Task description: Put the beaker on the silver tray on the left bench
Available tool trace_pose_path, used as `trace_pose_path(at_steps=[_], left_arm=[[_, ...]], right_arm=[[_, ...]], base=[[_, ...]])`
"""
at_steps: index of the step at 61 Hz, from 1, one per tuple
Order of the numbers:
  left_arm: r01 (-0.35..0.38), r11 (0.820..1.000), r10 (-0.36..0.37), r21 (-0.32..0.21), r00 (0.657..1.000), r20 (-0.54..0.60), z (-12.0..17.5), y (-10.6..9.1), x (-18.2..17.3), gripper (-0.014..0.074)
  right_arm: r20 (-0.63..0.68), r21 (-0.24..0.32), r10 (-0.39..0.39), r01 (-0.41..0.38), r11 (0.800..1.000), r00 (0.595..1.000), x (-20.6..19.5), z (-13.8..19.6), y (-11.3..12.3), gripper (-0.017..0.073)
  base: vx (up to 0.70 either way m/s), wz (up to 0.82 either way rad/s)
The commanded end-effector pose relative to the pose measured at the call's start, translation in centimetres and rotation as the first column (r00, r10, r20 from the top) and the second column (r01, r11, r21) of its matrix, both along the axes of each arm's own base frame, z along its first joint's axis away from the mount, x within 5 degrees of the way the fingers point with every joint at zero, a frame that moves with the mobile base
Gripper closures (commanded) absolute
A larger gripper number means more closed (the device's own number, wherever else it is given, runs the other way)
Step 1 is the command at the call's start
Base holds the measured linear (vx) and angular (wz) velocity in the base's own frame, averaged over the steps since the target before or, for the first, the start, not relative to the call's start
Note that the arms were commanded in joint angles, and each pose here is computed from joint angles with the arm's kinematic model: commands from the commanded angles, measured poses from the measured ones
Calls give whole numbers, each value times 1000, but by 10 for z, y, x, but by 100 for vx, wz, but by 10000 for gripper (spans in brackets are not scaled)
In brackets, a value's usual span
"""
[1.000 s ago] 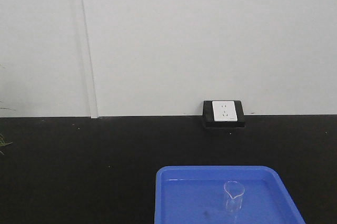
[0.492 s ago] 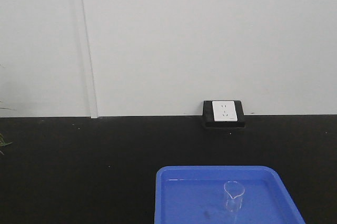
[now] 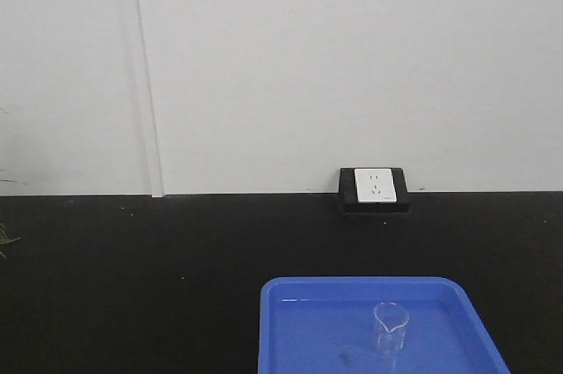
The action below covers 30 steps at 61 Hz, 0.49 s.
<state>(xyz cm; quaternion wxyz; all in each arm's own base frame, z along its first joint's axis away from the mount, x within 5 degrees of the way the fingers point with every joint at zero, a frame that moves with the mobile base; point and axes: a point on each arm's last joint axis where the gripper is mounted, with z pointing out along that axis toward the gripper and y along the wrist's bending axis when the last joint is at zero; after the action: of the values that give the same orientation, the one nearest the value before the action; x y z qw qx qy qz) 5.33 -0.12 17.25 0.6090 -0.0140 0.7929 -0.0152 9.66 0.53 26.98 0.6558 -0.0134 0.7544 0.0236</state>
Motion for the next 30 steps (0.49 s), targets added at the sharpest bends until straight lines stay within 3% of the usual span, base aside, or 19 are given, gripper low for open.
trace_pose_path(at_steps=[1,20,30], left_arm=[[2,1000,-1,-4,997,73,2,0,2,592],[2,1000,-1,-4,997,73,2,0,2,592],[2,1000,-1,-4,997,73,2,0,2,592]], right_arm=[[64,-11,12,-11,1000,998,10,14,2,558],[-10,-12,22,-22,1000,1000,34,3,4,470],[-14,-4,30,-30,1000,999,46,-1,6,361]], base=[[0,0],[0,0],[0,0]])
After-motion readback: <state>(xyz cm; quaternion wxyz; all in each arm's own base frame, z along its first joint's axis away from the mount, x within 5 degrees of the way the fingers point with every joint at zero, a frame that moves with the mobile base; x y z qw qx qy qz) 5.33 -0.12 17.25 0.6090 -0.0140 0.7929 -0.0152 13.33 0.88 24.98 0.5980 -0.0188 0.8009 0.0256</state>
